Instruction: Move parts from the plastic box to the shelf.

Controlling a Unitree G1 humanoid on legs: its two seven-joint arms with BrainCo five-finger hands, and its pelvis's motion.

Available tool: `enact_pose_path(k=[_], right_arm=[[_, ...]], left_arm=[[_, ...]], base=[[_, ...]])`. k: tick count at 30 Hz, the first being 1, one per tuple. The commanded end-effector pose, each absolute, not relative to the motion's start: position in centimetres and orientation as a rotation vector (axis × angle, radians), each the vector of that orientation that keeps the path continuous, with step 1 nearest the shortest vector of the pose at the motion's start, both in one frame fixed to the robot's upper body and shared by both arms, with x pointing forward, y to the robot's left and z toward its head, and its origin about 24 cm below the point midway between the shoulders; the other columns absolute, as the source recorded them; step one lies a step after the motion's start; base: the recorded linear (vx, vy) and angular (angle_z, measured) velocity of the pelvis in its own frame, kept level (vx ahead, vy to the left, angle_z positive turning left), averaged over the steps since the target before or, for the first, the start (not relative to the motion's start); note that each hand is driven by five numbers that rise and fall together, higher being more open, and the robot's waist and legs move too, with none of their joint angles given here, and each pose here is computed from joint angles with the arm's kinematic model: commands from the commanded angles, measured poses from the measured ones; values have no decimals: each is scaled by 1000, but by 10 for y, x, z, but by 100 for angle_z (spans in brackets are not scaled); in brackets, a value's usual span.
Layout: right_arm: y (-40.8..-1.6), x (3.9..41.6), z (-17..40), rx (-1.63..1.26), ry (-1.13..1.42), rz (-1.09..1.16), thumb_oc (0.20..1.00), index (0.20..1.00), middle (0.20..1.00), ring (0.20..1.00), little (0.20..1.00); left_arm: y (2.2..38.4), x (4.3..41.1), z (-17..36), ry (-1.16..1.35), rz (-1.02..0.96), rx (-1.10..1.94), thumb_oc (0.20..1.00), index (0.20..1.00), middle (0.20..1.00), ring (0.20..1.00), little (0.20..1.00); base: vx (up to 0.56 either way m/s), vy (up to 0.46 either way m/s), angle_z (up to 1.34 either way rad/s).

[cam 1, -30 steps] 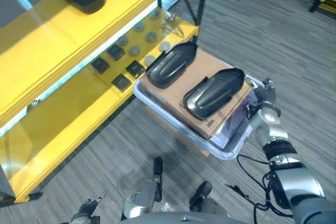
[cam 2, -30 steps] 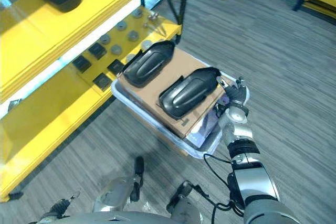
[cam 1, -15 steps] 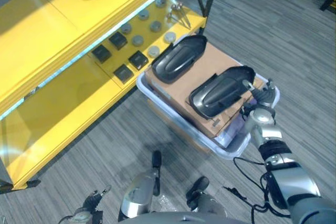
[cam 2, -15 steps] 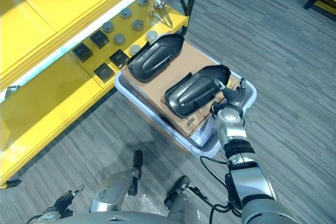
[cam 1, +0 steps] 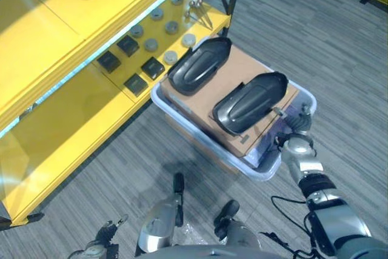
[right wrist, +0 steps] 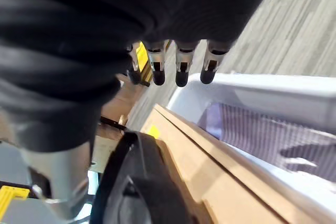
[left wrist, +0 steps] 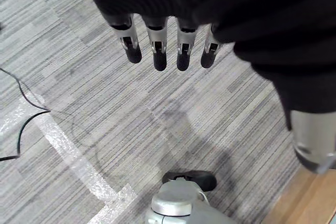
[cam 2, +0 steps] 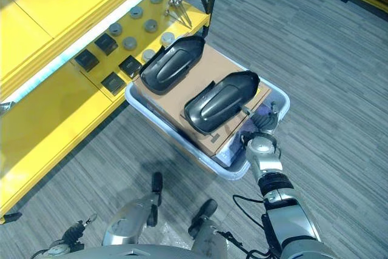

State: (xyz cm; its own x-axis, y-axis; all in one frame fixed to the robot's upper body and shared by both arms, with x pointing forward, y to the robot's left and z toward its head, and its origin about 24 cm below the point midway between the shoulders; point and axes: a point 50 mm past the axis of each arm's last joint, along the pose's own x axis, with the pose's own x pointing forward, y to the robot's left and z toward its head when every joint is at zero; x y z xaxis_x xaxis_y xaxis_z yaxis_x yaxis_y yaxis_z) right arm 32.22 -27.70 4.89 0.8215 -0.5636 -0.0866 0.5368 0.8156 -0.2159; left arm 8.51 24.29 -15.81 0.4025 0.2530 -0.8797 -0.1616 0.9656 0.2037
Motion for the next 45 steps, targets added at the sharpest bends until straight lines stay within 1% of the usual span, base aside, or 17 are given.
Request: enact_pose_path(k=[1,10,15,16,17,18,19,24,30,33,36,38,41,43,44,45], right_arm=[[-274,328,57,-197,108,-568,1000,1000,1000,1000,1000],[-260,333,50,-241,160,-558,1000,1000,1000,1000,1000],[-251,321,21,-272,290,-576,1000,1000,1000,1000,1000],[-251,314,9,-273,324,-581,896,896,896,896,896],[-251,311,4,-285,342,-582,586,586,586,586,586],[-252,308,-1,-286,355,-588,423,423,423,423,423],[-254,306,-3,-283,365,-597,200,200,200,200,200],[-268,289,-17,-228,393,-681,200,200,200,200,200],[-284,278,-19,-155,367,-746,200,200,200,200,200],[-293,275,-11,-104,295,-787,200,200,200,200,200],[-297,276,3,-58,210,-805,200,200,200,200,200],[-299,276,19,-48,129,-800,200,200,200,200,200],[-302,273,32,-54,67,-790,200,200,200,200,200],[-309,270,47,-61,12,-775,200,200,200,200,200],[-310,269,48,-63,11,-774,200,200,200,200,200],[-312,268,54,-65,-9,-757,200,200,200,200,200]], left_arm=[[244,87,-158,1127,254,105,1000,1000,1000,1000,1000],[238,96,-157,1116,235,89,1000,1000,1000,1000,1000],[231,99,-158,1105,215,68,1000,1000,1000,1000,1000],[229,100,-158,1101,206,67,1000,1000,1000,1000,1000],[228,102,-158,1097,203,67,1000,1000,1000,1000,1000],[227,103,-158,1094,201,66,1000,1000,1000,1000,1000],[227,104,-157,1091,199,67,1000,1000,1000,1000,1000],[224,111,-156,1069,194,62,1000,1000,1000,1000,1000],[223,113,-155,1047,190,52,1000,1000,1000,1000,1000],[225,111,-154,1023,204,21,1000,1000,1000,1000,1000],[226,118,-150,958,207,-45,1000,1000,1000,1000,1000],[225,139,-138,856,179,-106,1000,1000,1000,1000,1000],[221,158,-125,769,137,-151,1000,1000,1000,1000,1000],[215,181,-103,658,61,-180,1000,1000,1000,1000,1000],[214,183,-101,656,58,-183,1000,1000,1000,1000,1000],[209,198,-85,604,-1,-214,1000,1000,1000,1000,1000]], base=[[-32,59,2],[-26,36,3],[-35,30,2],[-49,19,3],[-47,3,4],[-36,-7,7],[-28,-11,7],[-22,-16,4],[-2,-23,4],[45,-51,0],[92,-67,-5],[116,-69,-12],[98,-66,-10],[103,-80,-7],[123,-80,-3],[137,-74,-5]])
